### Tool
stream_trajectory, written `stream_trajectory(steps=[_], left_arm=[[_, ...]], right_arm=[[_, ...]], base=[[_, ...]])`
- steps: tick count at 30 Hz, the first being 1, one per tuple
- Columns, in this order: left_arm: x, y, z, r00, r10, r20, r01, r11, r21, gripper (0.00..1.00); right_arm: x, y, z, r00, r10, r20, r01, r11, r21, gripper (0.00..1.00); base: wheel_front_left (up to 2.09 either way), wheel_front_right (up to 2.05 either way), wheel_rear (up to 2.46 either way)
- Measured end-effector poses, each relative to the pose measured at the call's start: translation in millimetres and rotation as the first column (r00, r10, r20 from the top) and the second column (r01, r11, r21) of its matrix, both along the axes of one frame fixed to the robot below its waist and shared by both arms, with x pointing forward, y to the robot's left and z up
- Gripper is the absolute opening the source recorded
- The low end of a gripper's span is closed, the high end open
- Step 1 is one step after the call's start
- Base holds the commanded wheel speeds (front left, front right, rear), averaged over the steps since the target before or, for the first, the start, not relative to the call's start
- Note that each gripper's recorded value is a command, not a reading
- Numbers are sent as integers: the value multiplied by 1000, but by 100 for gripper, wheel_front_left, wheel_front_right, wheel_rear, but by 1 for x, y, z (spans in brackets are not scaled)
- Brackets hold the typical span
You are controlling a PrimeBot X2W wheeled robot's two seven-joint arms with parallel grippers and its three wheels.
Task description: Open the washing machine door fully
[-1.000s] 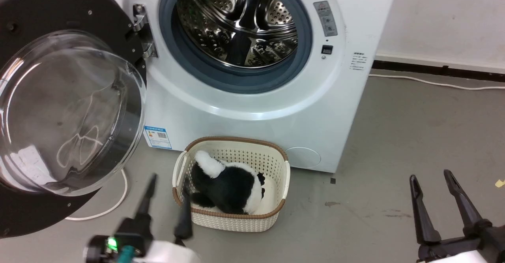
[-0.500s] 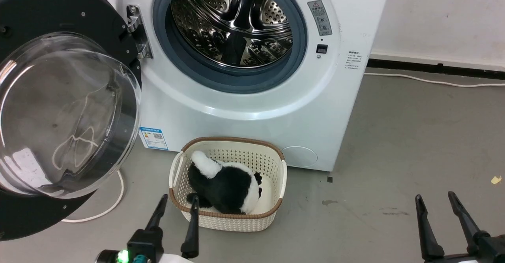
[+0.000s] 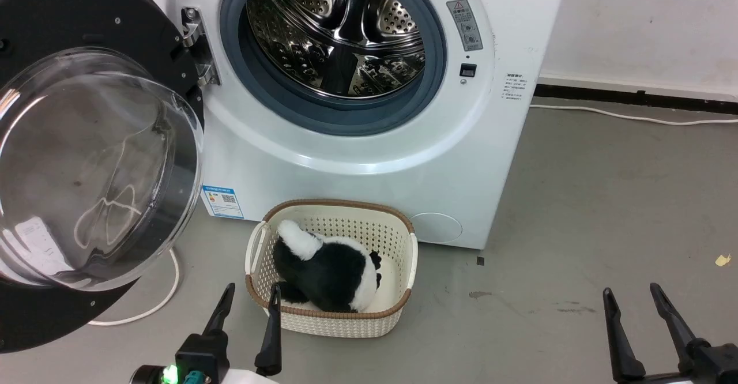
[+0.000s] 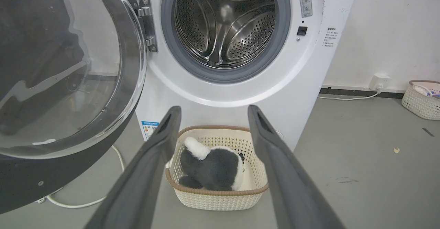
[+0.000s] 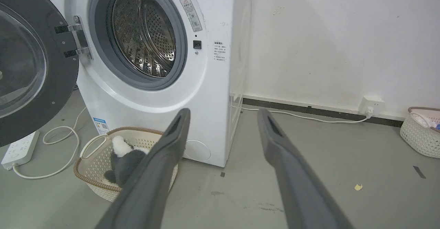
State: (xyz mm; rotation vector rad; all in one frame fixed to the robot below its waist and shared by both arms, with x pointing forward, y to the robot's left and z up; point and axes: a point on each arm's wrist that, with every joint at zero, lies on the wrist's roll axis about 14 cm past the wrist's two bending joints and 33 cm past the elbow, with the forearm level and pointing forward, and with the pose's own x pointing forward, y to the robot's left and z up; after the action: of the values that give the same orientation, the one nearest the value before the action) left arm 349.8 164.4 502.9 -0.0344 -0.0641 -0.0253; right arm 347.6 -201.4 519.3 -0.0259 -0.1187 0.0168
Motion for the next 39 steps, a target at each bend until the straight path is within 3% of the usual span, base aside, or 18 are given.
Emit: stream_trajectory(steps=[6,7,39], left_arm=[[1,3,1,1000,8,4,-8,1000,2,100],[1,2,1,1000,8,3,-8,1000,1,0],[5,6,3,1000,14,-19,-13,1000,14,0]], right_arm=[[1,1,-1,1000,2,-5,-2,1000,-1,100],[1,1,-2,1000,3,-6,-3,1000,-1,0],[2,7,-8,998,20,-55,-20,1000,0,0]], base=[[0,0,0],[0,0,0],[0,0,0]])
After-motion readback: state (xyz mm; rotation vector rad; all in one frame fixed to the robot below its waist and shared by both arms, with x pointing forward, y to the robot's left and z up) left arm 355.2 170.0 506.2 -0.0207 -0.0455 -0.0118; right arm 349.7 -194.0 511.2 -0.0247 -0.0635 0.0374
